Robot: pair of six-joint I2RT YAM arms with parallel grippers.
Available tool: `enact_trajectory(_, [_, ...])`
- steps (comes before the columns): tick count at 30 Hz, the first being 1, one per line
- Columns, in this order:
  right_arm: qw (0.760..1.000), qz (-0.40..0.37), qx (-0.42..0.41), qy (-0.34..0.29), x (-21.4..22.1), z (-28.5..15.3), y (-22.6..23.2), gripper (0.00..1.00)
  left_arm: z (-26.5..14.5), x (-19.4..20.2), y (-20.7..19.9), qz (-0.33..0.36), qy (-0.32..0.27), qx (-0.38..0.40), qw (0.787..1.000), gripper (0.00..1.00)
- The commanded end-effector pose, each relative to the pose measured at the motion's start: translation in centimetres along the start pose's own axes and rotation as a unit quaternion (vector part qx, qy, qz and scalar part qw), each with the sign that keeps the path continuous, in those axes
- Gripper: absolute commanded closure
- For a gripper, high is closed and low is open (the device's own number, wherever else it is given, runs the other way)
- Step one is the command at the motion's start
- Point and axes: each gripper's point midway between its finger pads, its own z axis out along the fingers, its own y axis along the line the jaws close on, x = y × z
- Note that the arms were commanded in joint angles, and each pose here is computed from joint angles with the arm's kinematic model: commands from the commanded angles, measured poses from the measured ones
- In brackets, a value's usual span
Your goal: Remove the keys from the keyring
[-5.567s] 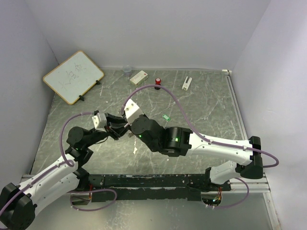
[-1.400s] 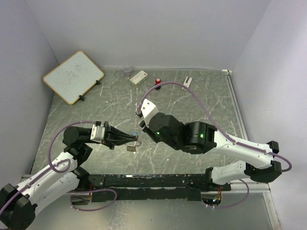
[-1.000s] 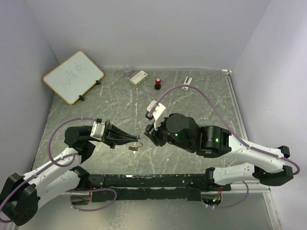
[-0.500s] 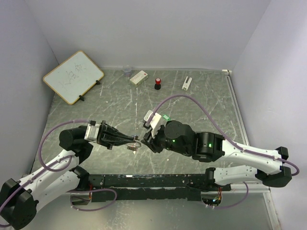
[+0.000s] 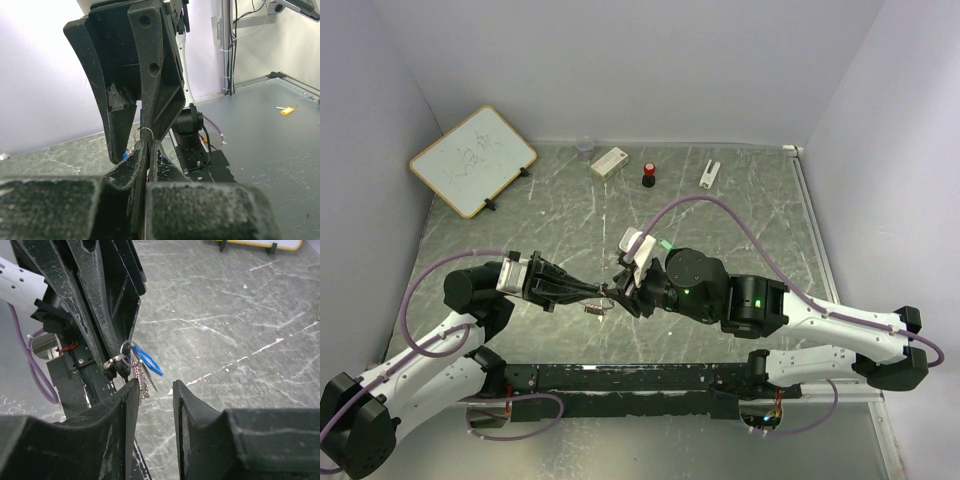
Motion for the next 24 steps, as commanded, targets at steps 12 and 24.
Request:
enact_trajectory(12, [0.999,-0.011,-0.040,-0.028,-1.4,1.5,1.7,0.69,0.3,-1.5,-0.4,0.024,-0.019,0.011,0.999,0.93])
enact_trajectory(24, [0.994,-0.015,-0.094,-0.051,-2.2,2.2,3.9,1.00,0.3,-1.4,0.1,0.029,-0.027,-0.002,0.999,0.93])
